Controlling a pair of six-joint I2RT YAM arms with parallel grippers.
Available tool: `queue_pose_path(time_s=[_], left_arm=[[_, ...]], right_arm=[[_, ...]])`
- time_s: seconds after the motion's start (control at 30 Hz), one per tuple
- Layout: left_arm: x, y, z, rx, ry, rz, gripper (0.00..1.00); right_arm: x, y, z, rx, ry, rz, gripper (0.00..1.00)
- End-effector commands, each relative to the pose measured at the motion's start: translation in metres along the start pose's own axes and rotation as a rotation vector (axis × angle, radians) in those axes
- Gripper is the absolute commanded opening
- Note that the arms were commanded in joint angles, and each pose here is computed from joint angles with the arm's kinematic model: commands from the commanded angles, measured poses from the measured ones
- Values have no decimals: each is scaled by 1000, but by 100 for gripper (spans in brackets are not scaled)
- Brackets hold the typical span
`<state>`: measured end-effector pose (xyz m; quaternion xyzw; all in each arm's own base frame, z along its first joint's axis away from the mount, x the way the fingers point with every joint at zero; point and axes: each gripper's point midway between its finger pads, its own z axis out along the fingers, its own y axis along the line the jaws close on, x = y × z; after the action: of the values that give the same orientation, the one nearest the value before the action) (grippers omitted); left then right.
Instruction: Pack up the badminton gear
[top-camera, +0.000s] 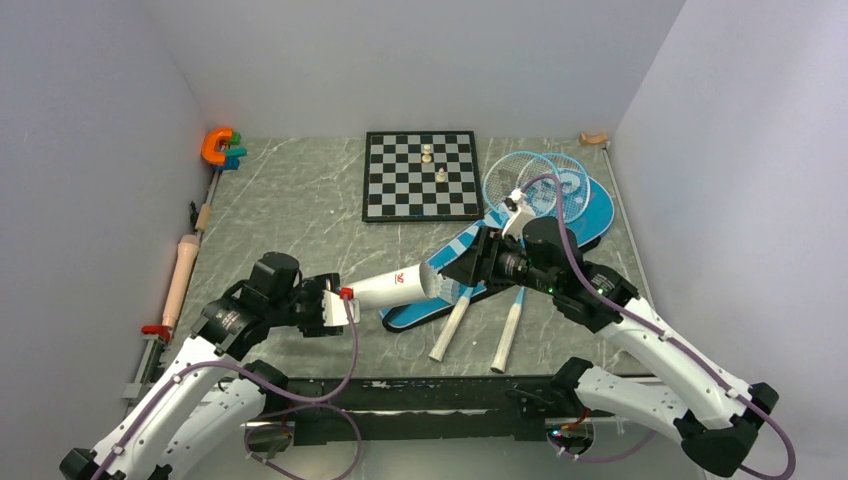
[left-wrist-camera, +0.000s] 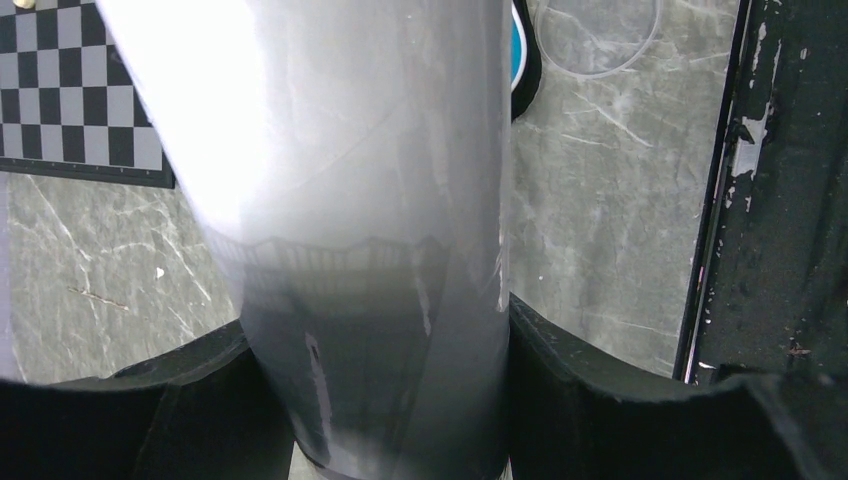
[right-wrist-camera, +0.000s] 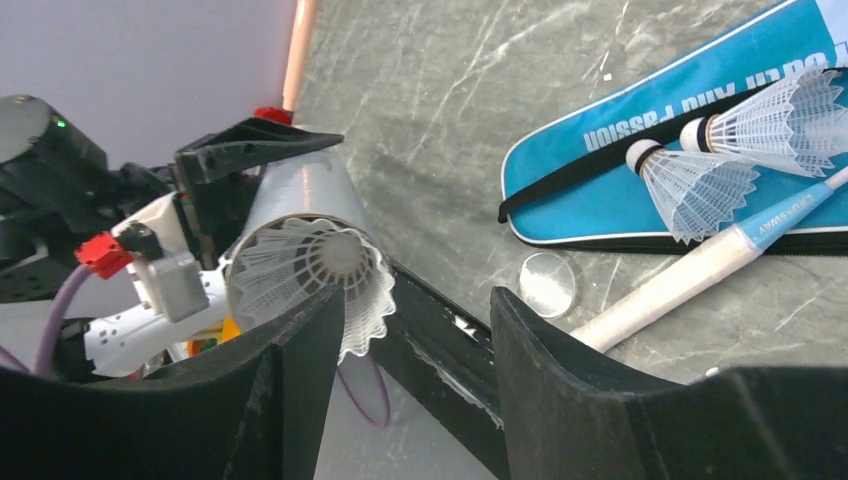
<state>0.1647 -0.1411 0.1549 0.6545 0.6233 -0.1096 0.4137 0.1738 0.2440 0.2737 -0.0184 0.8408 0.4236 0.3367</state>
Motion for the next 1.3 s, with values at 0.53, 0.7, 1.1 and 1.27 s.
queue_pose_path(time_s=[0.53,0.7,1.1,1.27], left_arm=[[-36,27,-15,-76,-98,52,57],[-37,26,-17,-68,-98,55,57],[-16,9,-9,-21,-45,58,57],[-17,7,-10,-16,-53,55,57]], right_arm=[[22,-4,35,-21,77,3,57],[22,12,43,-60,81,-4,59],[-24,-3,-7,38,-73,4,72],[-26,-58,2,173,-58,74,72]])
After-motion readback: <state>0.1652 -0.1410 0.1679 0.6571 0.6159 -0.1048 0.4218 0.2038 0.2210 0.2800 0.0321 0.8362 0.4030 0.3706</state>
